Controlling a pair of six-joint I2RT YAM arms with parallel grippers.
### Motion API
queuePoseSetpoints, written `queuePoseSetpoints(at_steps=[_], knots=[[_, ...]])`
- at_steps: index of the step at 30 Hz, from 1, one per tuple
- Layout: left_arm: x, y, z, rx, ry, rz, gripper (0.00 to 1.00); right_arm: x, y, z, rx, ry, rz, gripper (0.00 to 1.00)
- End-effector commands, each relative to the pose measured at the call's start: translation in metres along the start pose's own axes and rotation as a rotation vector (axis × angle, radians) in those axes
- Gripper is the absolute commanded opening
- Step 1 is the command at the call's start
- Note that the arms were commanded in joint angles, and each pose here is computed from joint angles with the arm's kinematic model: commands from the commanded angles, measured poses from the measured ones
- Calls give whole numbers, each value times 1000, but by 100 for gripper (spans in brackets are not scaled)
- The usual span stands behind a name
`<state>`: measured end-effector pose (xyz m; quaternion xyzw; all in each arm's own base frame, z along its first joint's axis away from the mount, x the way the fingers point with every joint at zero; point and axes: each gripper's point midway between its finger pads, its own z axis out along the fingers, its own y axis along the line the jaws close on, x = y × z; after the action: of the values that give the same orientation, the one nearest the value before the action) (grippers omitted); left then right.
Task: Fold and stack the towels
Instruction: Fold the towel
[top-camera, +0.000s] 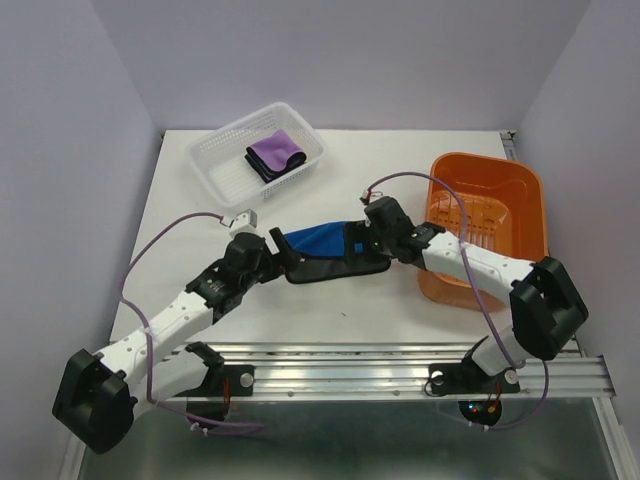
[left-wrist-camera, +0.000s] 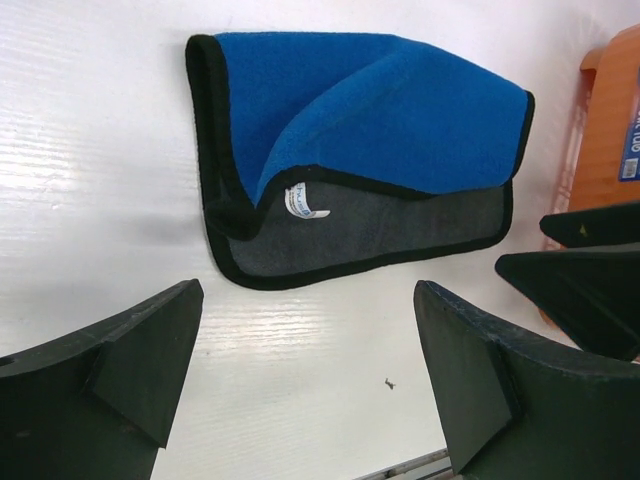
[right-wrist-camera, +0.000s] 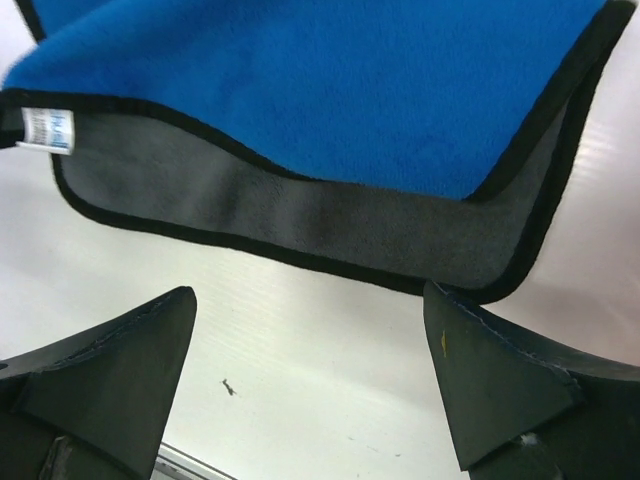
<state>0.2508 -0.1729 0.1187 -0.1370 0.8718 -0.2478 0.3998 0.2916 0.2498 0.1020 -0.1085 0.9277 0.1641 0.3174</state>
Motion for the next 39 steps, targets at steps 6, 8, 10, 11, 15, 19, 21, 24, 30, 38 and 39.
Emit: queuePoseSetpoints(at_steps=[6, 8, 10, 11, 15, 19, 21, 24, 30, 38, 39], knots=[[-14, 1, 7, -21, -50, -83, 99, 24, 4, 48, 58, 32, 64, 100], [-14, 15, 9, -63, -48, -108, 99, 30, 8, 55, 59, 45, 60, 100], [-14, 22, 10, -77, -39, -136, 99, 38, 17, 63, 52, 59, 55, 100], [-14, 29, 10, -95, -40, -156, 99, 41, 22, 65, 44, 62, 52, 100], [-19, 41, 8, -107, -52, -197, 99, 51, 43, 68, 30, 63, 66, 100], [-24, 52, 7, -127, -69, -216, 99, 43, 62, 59, 6, 21, 116, 100], [-27, 55, 7, -131, -78, -210, 99, 34, 74, 48, -29, -16, 141, 100], [-29, 58, 12, -131, -82, -215, 99, 20, 71, 32, -12, -73, 201, 100], [-36, 45, 28, -82, -68, -210, 92, 15, 38, 11, 127, -144, 277, 100], [-38, 36, 48, -63, -23, -182, 80, 15, 3, 15, 247, -164, 334, 100], [-37, 37, 51, -68, -20, -176, 77, 13, 1, 15, 250, -172, 339, 100]])
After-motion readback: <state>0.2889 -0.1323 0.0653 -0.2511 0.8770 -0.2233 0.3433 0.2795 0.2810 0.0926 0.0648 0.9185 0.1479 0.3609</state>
